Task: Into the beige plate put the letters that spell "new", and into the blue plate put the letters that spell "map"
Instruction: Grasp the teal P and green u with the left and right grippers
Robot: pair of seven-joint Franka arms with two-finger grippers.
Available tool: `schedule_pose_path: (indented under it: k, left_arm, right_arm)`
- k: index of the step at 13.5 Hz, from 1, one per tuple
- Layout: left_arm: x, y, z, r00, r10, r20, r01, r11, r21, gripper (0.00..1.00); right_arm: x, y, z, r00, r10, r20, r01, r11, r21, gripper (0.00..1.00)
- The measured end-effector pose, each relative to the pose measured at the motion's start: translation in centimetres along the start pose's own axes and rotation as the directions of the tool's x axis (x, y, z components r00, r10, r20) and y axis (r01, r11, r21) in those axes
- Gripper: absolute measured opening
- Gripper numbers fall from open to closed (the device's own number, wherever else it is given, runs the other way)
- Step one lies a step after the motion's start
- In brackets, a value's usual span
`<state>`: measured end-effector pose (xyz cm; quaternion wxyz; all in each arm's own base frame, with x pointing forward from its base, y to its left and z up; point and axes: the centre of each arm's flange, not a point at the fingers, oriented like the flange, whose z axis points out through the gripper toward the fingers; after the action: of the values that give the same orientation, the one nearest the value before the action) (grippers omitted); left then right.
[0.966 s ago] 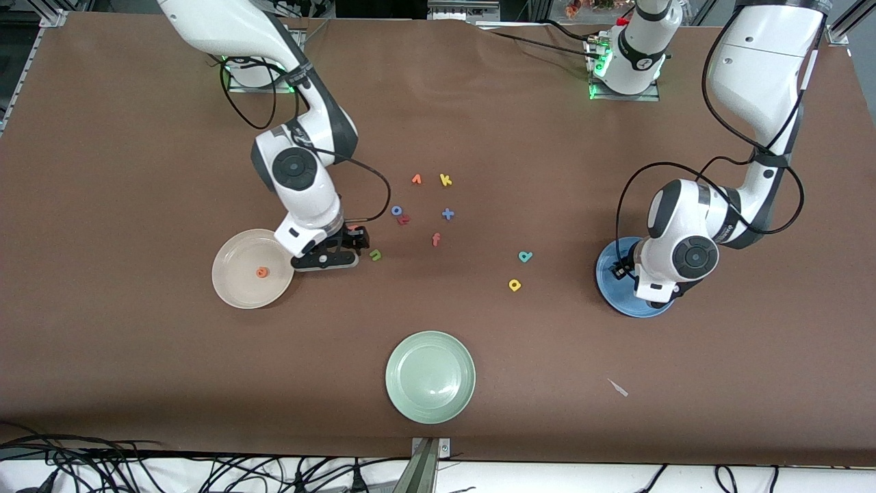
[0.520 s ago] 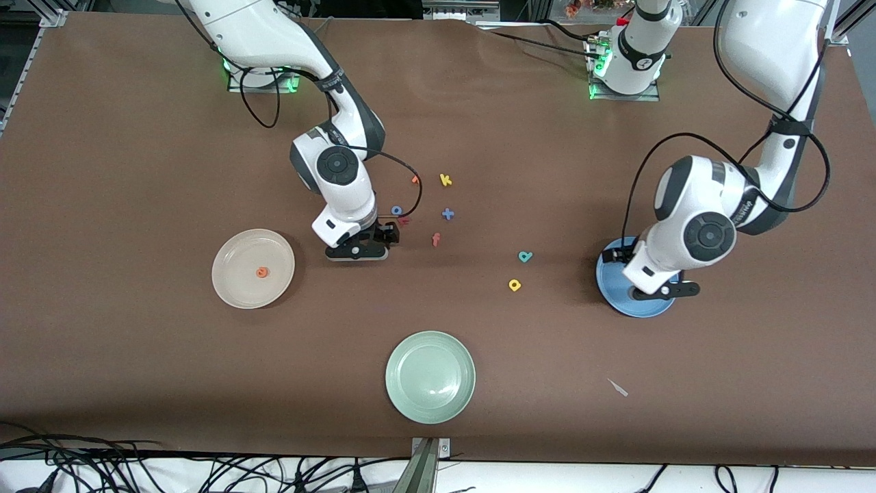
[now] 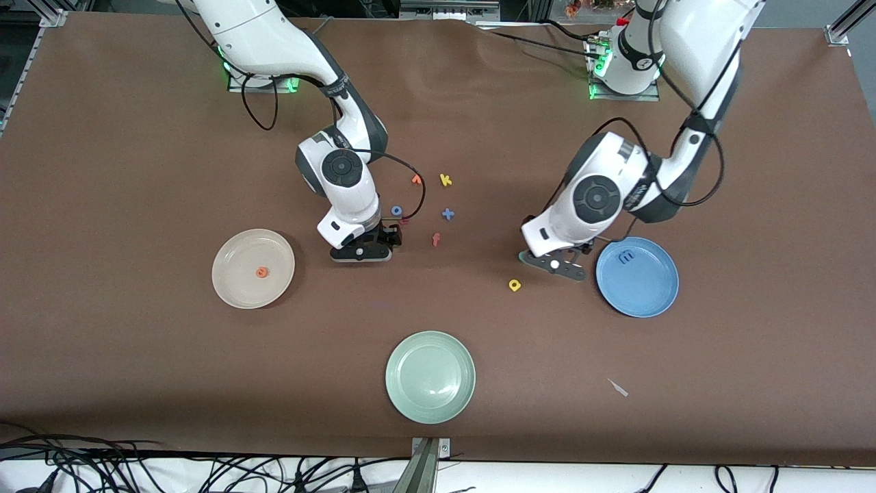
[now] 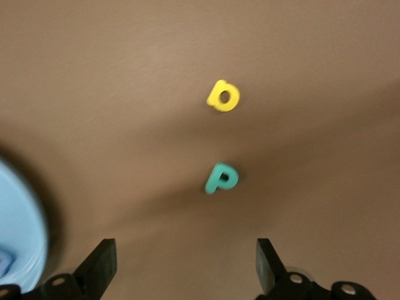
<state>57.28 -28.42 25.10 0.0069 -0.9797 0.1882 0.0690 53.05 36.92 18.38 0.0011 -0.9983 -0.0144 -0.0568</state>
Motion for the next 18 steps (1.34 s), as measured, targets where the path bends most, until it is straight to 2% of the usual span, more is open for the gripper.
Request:
schedule_pose_path:
  k: [2, 5, 7, 10, 12, 14, 15, 16, 18]
  left_arm:
    - [0.6, 0.3, 3.4, 0.997, 0.071, -0.011, -0.070, 0.997, 0.038, 0.98]
    - [1.2, 1.2, 7.1, 0.992, 0.121, -0.041, -0.121, 0.993, 0.019, 0.96]
    - [1.3, 2.0, 7.8, 0.989, 0.136, -0.054, -0.136, 0.991, 0.011, 0.93]
    - [1.2, 2.8, 7.8, 0.987, 0.151, -0.053, -0.151, 0.988, 0.013, 0.88]
    - [1.2, 3.0, 7.9, 0.987, 0.154, -0.053, -0.154, 0.988, 0.013, 0.67]
    - [1.2, 2.9, 7.8, 0.987, 0.153, -0.054, -0.153, 0.988, 0.014, 0.44]
    - [1.3, 2.8, 7.7, 0.987, 0.152, -0.056, -0.151, 0.988, 0.015, 0.33]
    - [1.3, 2.7, 7.6, 0.987, 0.150, -0.057, -0.150, 0.989, 0.015, 0.28]
    - [1.4, 2.3, 7.2, 0.988, 0.144, -0.047, -0.143, 0.990, 0.020, 0.28]
  right_arm:
    - [-0.2, 0.0, 0.9, 1.000, -0.001, -0.005, 0.001, 1.000, 0.005, 0.81]
    - [-0.3, 0.1, 1.3, 1.000, -0.002, -0.009, 0.002, 1.000, 0.008, 0.76]
    - [-0.2, 0.0, 1.1, 1.000, -0.002, -0.014, 0.002, 1.000, 0.012, 0.64]
    - [-0.2, 0.0, 1.0, 1.000, -0.004, -0.016, 0.004, 1.000, 0.012, 0.57]
    - [-0.1, -0.1, 0.9, 1.000, -0.004, -0.019, 0.005, 1.000, 0.014, 0.53]
    - [-0.1, -0.1, 0.7, 1.000, -0.005, -0.023, 0.006, 1.000, 0.016, 0.34]
    - [-0.1, -0.1, 0.7, 1.000, -0.007, -0.023, 0.007, 1.000, 0.015, 0.34]
    - [-0.1, -0.2, 0.6, 1.000, -0.008, -0.024, 0.008, 1.000, 0.016, 0.30]
    - [-0.1, -0.2, 0.6, 1.000, -0.009, -0.024, 0.009, 1.000, 0.015, 0.30]
